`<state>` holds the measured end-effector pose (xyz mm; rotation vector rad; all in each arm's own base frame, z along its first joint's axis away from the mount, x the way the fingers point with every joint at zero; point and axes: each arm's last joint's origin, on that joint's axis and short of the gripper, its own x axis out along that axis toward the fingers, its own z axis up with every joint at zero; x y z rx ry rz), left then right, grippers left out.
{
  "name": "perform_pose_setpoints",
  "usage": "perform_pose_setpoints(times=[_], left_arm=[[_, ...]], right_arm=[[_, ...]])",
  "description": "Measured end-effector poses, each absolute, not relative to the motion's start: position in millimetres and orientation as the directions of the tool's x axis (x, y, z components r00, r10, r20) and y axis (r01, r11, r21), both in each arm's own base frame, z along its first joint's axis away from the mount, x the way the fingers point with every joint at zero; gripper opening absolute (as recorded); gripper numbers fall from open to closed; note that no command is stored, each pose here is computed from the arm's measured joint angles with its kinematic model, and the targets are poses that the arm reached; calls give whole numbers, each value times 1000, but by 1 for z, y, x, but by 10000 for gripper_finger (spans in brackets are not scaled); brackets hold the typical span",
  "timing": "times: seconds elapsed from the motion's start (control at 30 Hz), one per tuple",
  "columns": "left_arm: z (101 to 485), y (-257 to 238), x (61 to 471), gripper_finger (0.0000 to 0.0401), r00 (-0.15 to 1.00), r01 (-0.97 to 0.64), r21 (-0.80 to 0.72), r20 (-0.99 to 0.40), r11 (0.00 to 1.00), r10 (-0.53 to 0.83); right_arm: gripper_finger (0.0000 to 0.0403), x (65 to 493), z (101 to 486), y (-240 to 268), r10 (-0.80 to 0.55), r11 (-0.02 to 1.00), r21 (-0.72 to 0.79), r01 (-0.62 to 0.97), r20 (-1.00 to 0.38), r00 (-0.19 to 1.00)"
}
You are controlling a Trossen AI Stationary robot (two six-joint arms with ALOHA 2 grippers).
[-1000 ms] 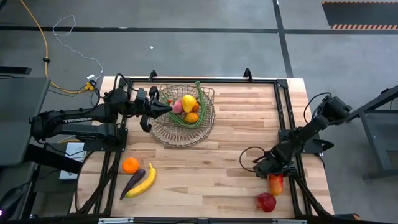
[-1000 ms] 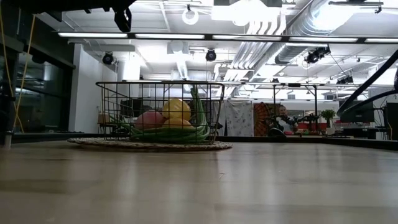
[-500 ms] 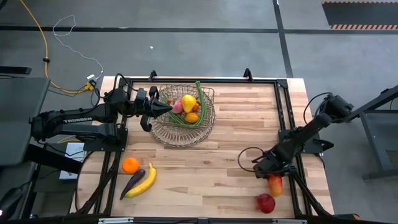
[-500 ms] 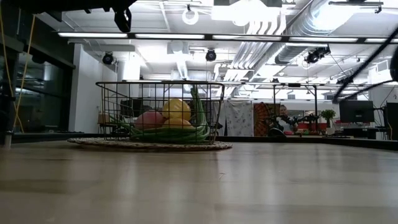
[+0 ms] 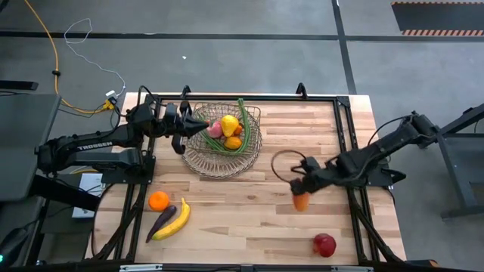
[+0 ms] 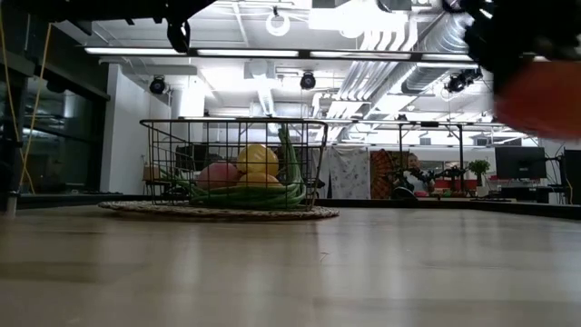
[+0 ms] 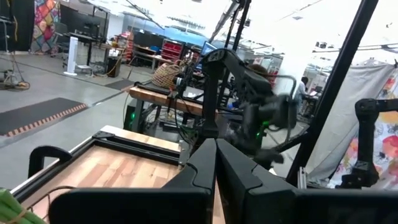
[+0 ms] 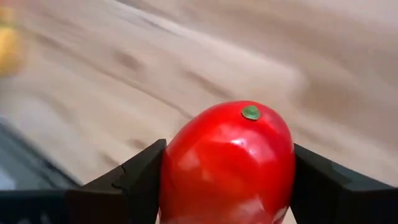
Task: Build produce basket
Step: Put the red mango into the wire basket
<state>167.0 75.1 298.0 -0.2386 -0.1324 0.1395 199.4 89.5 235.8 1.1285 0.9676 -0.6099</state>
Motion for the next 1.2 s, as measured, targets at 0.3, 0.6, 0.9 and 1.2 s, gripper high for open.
perform_pose_setpoints(times=[0.3,0.6,0.9,1.2], left_arm=[[299,75,167,0,981,-98,-318,128,943,145],[305,73,166,0,980,-24,-365,176,931,95],[305,73,166,33,980,-23,-361,175,932,92],[308,73,167,173,986,-10,-417,149,909,79]], right_arm=[[255,255,300,39,-38,680,616,398,-512,858],[255,262,370,-18,-225,874,359,328,-298,928],[255,260,381,-37,-220,914,279,294,-269,938],[255,260,384,-39,-225,922,262,286,-238,945]])
